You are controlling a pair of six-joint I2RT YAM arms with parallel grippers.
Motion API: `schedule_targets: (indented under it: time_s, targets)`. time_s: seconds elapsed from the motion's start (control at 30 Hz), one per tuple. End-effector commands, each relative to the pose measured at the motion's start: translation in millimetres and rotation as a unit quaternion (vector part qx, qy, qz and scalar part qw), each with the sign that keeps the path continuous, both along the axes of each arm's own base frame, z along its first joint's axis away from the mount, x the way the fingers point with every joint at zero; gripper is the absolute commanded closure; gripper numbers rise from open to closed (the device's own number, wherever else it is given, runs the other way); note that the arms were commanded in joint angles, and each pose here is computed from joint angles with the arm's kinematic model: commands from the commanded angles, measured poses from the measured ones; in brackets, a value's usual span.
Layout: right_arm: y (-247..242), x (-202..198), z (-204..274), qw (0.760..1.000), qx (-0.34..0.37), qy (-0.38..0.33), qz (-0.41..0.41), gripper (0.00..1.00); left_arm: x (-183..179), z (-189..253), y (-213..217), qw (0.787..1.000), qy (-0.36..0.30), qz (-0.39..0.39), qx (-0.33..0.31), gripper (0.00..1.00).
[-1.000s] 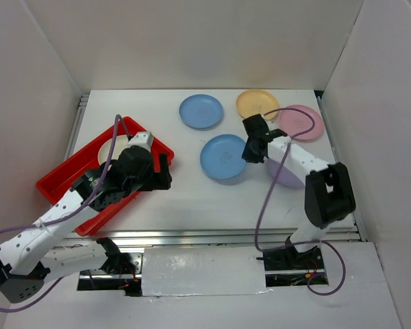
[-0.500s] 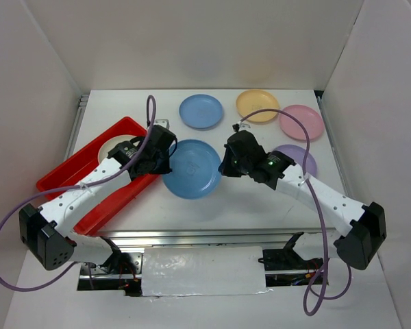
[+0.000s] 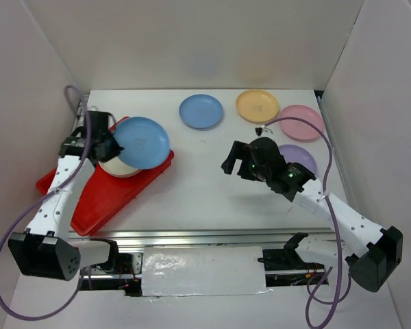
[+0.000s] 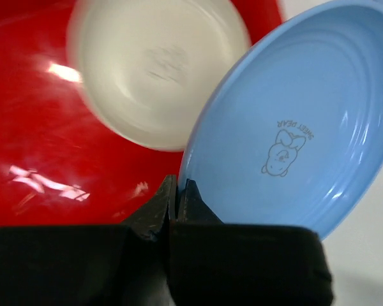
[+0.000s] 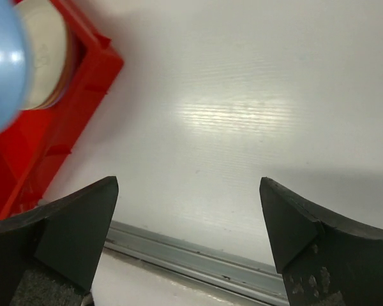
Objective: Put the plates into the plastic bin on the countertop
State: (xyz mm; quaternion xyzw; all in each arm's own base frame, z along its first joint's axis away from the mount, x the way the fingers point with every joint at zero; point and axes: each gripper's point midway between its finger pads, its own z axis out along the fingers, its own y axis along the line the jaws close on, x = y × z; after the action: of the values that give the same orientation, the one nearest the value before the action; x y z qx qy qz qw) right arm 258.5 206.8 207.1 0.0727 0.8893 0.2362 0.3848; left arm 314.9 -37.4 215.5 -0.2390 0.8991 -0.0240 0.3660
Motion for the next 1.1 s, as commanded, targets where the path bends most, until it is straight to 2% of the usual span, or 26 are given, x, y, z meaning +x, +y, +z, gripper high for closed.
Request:
schedule_targets:
  time_s: [0.0,0.03,0.13,0.27,0.33,0.37,0.43,0.47,0.5,0.63,0.77,0.87,0.9,0.97,1.07]
  targets:
    - [-9.7,0.3,-15.5,1.000,0.015,0.006,-0.012,0.00,5.1,12.5,50.9,0.996,-0.039,0.069,-0.049,1.00]
    - [-11.1,-1.3,-17.1,1.000,0.016,0.007,-0.012,0.00,5.4,9.3,72.9,0.993,-0.036,0.102,-0.050,1.00]
    - [-15.4,-6.0,-26.8,1.000,0.011,0.013,-0.010,0.00,13.0,-12.8,103.7,0.987,-0.008,0.146,-0.060,1.00]
    - [-20.2,-9.7,-29.3,1.000,0.007,0.014,-0.010,0.00,19.8,-48.0,124.6,0.981,0.036,0.166,-0.099,1.00]
    - [-22.7,-10.4,-27.4,1.000,0.006,0.010,-0.010,0.00,24.4,-56.1,128.8,0.979,0.037,0.162,-0.117,1.00]
    - [-23.0,-10.6,-25.8,1.000,0.006,0.008,-0.009,0.00,27.0,-61.7,124.1,0.979,0.043,0.151,-0.131,0.93]
    - [-25.9,-10.4,-23.7,1.000,0.005,0.005,-0.012,0.00,28.8,-60.9,118.8,0.980,0.041,0.138,-0.140,0.63]
    - [-26.7,-10.7,-23.5,1.000,0.004,0.006,-0.012,0.00,29.8,-55.8,116.5,0.981,0.035,0.131,-0.138,0.25]
    - [-29.0,-10.3,-22.3,1.000,0.005,0.003,-0.017,0.00,29.8,-51.6,111.1,0.983,0.033,0.123,-0.135,0.01]
    - [-44.7,-9.9,-29.2,0.999,0.006,0.009,-0.044,0.00,15.0,-14.6,96.3,0.991,-0.010,0.093,-0.094,0.01]
    - [-74.7,-9.1,-41.1,0.994,0.017,0.015,-0.105,0.00,-7.0,-1.4,65.6,0.997,-0.023,0.044,-0.055,0.01]
    - [-108.8,-5.4,-50.4,0.982,0.030,0.016,-0.184,0.00,-18.6,-3.3,19.3,0.999,-0.021,-0.021,-0.044,0.01]
    - [-121.1,-6.3,-52.4,0.977,0.027,0.016,-0.212,0.00,-20.6,-3.2,-7.9,0.996,-0.022,-0.068,-0.052,0.01]
    - [-153.5,-4.1,-58.6,0.954,0.024,0.024,-0.296,0.00,-25.6,-8.3,-41.2,0.992,-0.011,-0.110,-0.062,0.01]
    - [-185.6,-8.1,-74.9,0.928,0.012,0.052,-0.370,0.00,-45.0,-9.6,-116.6,0.979,-0.005,-0.198,-0.045,0.01]
